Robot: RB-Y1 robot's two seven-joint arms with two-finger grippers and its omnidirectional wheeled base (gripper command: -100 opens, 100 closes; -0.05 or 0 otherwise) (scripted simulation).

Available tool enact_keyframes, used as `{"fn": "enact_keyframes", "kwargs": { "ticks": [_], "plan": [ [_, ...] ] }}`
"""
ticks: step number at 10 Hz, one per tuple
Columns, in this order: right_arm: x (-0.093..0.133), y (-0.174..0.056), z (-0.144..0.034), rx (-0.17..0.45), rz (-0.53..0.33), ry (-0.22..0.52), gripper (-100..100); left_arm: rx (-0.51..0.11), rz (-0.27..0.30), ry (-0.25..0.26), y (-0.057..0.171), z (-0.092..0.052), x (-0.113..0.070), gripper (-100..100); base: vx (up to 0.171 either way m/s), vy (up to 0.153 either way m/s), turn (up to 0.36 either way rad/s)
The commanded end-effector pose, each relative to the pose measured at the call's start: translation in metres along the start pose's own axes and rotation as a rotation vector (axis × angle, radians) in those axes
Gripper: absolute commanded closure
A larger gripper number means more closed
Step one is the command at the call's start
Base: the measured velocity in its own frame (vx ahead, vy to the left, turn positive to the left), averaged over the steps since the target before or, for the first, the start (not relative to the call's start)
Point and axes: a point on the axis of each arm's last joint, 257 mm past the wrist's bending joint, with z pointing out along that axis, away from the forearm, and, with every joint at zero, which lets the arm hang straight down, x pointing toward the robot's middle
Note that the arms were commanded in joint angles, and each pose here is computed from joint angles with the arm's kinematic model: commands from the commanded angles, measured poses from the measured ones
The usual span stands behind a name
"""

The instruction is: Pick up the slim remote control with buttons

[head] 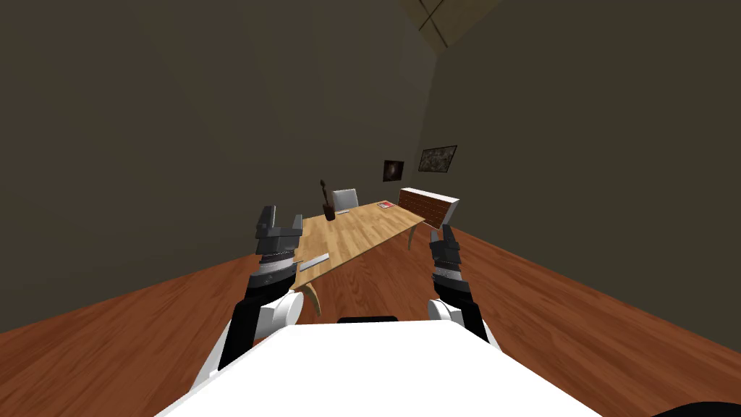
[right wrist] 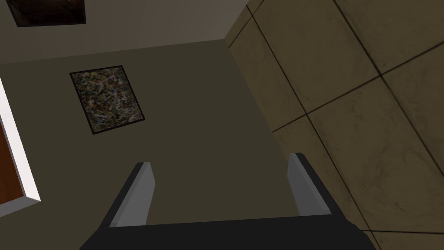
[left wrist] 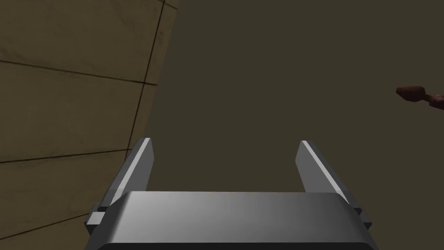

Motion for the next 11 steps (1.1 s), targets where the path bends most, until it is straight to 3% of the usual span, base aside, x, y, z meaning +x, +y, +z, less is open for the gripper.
{"fn": "enact_keyframes", "kwargs": {
  "ticks": [1,6,9,11],
  "plan": [
    [0.000,0.000,0.000,0.000,0.000,0.000,0,-0.027,0.011,0.026,0.009,0.000,0.002,-100,0.007,-0.013,-0.001],
    [0.000,0.000,0.000,0.000,0.000,0.000,0,-0.211,0.070,0.090,0.076,-0.006,-0.007,-100,0.027,-0.045,0.004],
    [0.000,0.000,0.000,0.000,0.000,0.000,0,-0.287,0.086,0.093,0.100,-0.010,-0.013,-100,0.026,-0.045,0.004],
    [0.000,0.000,0.000,0.000,0.000,0.000,0,-0.394,0.119,0.095,0.138,-0.017,-0.029,-100,0.033,-0.054,0.003]
  ]
}}
